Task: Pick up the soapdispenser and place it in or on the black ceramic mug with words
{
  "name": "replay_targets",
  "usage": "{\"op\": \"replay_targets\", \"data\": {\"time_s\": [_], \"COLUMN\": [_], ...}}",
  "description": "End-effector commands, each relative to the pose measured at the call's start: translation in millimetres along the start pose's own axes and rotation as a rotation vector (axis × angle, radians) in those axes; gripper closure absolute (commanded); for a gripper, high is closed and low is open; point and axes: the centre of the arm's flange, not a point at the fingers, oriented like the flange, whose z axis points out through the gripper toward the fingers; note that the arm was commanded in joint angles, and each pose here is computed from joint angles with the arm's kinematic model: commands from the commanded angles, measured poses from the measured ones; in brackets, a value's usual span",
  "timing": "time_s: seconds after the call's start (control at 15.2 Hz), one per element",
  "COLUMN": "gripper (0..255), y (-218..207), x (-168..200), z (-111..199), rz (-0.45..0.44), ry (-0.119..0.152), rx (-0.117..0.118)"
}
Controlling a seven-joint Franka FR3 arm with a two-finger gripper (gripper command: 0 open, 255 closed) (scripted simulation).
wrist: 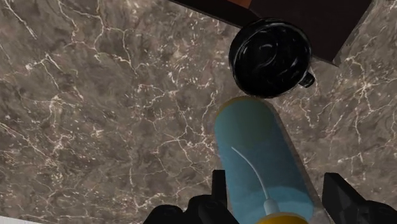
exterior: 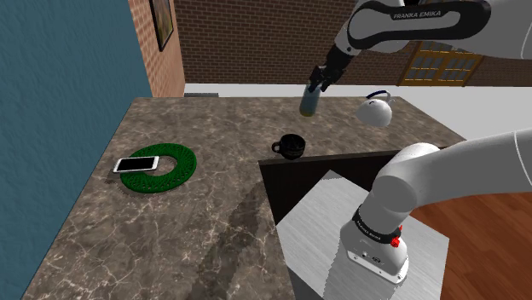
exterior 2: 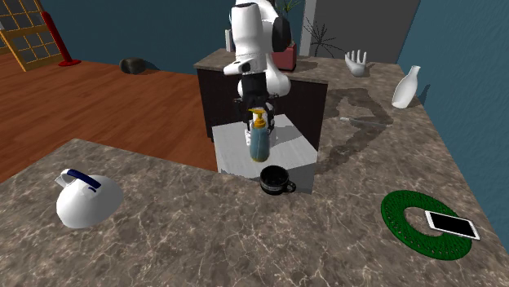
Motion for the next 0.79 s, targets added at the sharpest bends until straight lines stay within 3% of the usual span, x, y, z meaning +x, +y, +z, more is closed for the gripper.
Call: {"op": "replay_targets", "data": {"time_s": [0.0, 0.2, 0.73], "gripper": [255, 255, 255], "y": [-24.5, -66.8, -62.5], "x": [4.8, 14.6, 0.7], "z": [-0.4, 0.1, 39.8], "rz": [0.002, 0.002, 0.002], "ry": [0.0, 0.0, 0.0], "rx": [0.0, 0.0, 0.0]}}
